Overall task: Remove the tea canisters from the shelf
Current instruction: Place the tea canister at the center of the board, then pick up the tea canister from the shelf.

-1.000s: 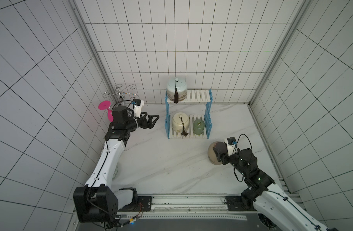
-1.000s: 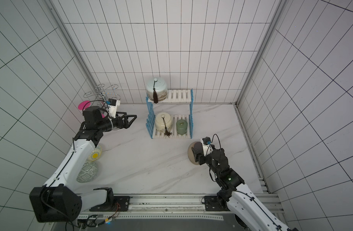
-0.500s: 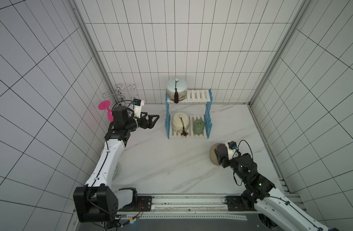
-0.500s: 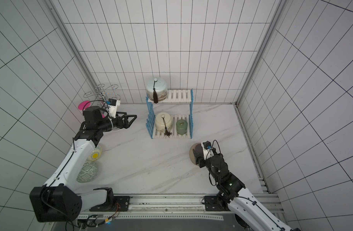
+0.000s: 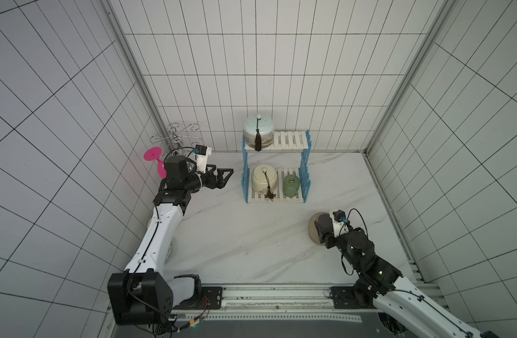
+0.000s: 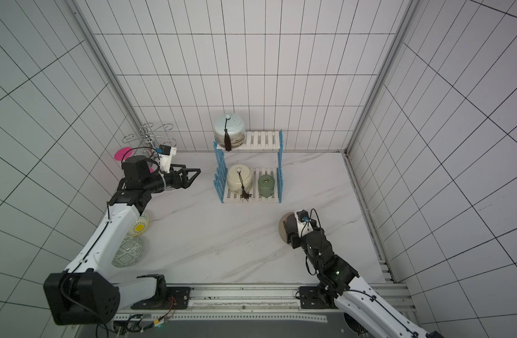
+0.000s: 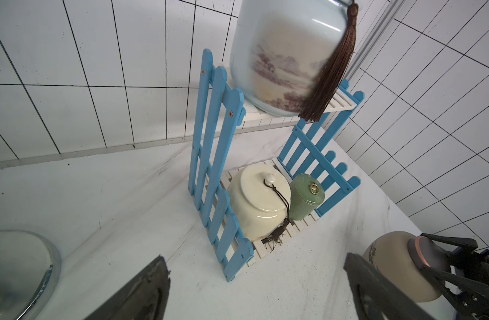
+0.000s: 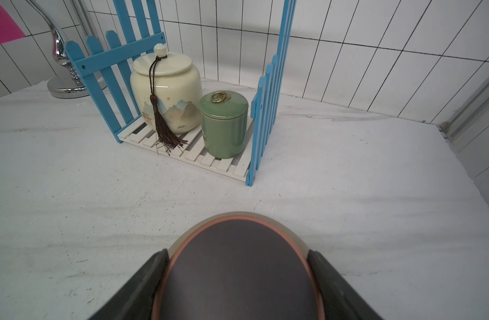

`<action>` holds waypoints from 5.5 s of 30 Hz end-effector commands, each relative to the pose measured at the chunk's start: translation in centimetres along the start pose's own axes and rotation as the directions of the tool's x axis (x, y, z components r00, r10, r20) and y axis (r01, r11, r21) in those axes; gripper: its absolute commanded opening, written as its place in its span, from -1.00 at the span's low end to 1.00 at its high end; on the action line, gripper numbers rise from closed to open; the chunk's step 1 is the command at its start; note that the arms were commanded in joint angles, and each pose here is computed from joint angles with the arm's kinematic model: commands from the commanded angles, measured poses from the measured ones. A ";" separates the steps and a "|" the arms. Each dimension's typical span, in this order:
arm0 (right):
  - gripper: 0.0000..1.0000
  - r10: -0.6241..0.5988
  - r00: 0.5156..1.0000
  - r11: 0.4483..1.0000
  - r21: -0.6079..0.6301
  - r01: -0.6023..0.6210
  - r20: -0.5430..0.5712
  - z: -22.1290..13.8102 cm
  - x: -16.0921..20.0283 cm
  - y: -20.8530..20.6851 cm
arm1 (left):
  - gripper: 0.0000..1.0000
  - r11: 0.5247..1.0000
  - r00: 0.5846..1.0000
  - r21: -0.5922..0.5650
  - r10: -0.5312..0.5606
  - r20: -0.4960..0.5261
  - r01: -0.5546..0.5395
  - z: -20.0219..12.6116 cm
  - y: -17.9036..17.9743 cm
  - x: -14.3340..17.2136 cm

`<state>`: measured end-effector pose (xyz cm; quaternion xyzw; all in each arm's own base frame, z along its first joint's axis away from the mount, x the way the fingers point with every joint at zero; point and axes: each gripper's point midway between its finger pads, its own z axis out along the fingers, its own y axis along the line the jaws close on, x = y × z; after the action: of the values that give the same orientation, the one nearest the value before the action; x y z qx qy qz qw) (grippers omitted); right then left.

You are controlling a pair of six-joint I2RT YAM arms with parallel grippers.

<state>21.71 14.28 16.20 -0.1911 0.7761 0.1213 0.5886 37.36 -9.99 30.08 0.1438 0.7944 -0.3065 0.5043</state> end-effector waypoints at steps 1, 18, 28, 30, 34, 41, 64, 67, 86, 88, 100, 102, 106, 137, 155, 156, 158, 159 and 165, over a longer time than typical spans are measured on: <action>-0.32 0.059 0.992 0.998 0.020 -0.062 0.115 -0.5 -2.5 -0.5 | 0.98 1.000 1.000 0.011 0.015 0.011 -0.015 0.1 0.1 -0.1; 0.29 0.084 0.992 0.996 0.028 -0.087 0.099 -0.7 -2.2 -0.7 | 0.98 1.000 1.000 0.009 0.019 0.010 -0.019 0.1 0.1 0.0; 1.00 0.102 0.991 0.993 0.043 -0.106 0.085 -1.0 -2.4 -1.0 | 0.98 1.000 1.000 0.013 0.021 0.009 -0.021 0.1 0.1 0.0; 0.98 0.104 0.991 0.993 0.046 -0.109 0.089 -1.0 -2.6 -1.1 | 0.98 1.000 1.000 0.015 0.023 0.011 -0.024 0.1 0.0 -0.1; 0.98 0.110 0.990 0.993 0.042 -0.114 0.093 -1.2 -3.2 -1.0 | 0.98 1.000 1.000 0.015 0.022 0.011 -0.022 0.0 0.0 -0.1; 0.98 0.110 0.990 0.991 0.069 -0.116 0.084 -1.8 -5.4 -1.5 | 0.98 1.000 1.000 0.018 0.023 0.016 -0.024 -0.1 -0.2 -0.4; 0.98 0.134 0.981 0.987 0.107 -0.119 -0.143 -0.8 -8.2 -6.2 | 0.98 0.999 0.999 0.014 0.032 0.024 -0.032 -0.8 -0.3 -0.9; 0.98 0.152 0.977 0.981 0.141 -0.132 -0.147 -1.1 -8.3 -7.6 | 0.98 0.999 0.999 0.013 0.031 0.024 -0.031 -0.8 -0.3 -0.9; 0.98 0.092 0.996 0.996 0.016 -0.092 0.023 -2.9 -9.3 -5.7 | 0.98 0.994 0.994 0.000 0.106 -0.010 -0.106 0.2 -4.4 -8.9; 0.98 0.098 0.995 0.995 0.010 -0.098 0.030 -2.8 -9.4 -5.6 | 0.99 0.996 0.996 -0.003 0.095 0.001 -0.095 0.7 -4.8 -10.6; 0.98 0.075 0.996 0.997 0.032 -0.077 0.045 -2.9 -9.4 -5.7 | 0.92 0.961 0.963 -0.071 0.268 0.018 -0.266 5.2 -8.0 -15.7; 0.98 0.074 0.996 0.997 0.031 -0.076 0.045 -2.9 -9.4 -5.7 | 0.88 0.966 0.968 -0.078 0.250 0.033 -0.247 6.2 -7.9 -16.5; 0.98 0.073 0.996 0.997 0.030 -0.074 0.043 -2.9 -9.4 -5.6 | 0.79 0.971 0.972 -0.083 0.231 0.053 -0.226 7.8 -7.5 -17.7; 0.98 0.066 0.997 0.997 0.023 -0.067 0.036 -2.9 -9.2 -5.4 | 0.19 0.912 0.930 -0.220 0.365 0.045 -0.347 16.9 -5.5 -18.1; 0.98 0.063 0.998 0.997 0.032 -0.064 0.032 -2.9 -9.2 -5.5 | -0.29 0.909 0.932 -0.224 0.363 0.004 -0.353 18.5 -4.6 -16.6; 0.98 0.063 0.997 0.997 0.033 -0.064 0.033 -2.9 -9.2 -5.5 | -0.35 0.909 0.932 -0.221 0.362 -0.001 -0.353 18.5 -4.7 -16.4; 0.98 0.061 0.998 0.997 0.034 -0.062 0.034 -3.0 -9.2 -5.5 | -0.43 0.912 0.934 -0.214 0.357 -0.011 -0.351 18.5 -4.9 -16.0; 0.98 0.061 0.997 0.997 0.035 -0.062 0.036 -3.0 -9.3 -5.5 | -0.50 0.913 0.935 -0.210 0.354 -0.015 -0.349 18.4 -5.0 -15.8; 0.98 0.060 0.997 0.997 0.036 -0.062 0.039 -3.1 -9.3 -5.5 | -1.00 0.917 0.938 -0.202 0.345 -0.026 -0.343 17.7 -5.4 -15.5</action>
<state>23.73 9.42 26.75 -0.1488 0.7725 0.1326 0.6030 54.54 -24.61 42.56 0.2341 0.7528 -0.1329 0.6007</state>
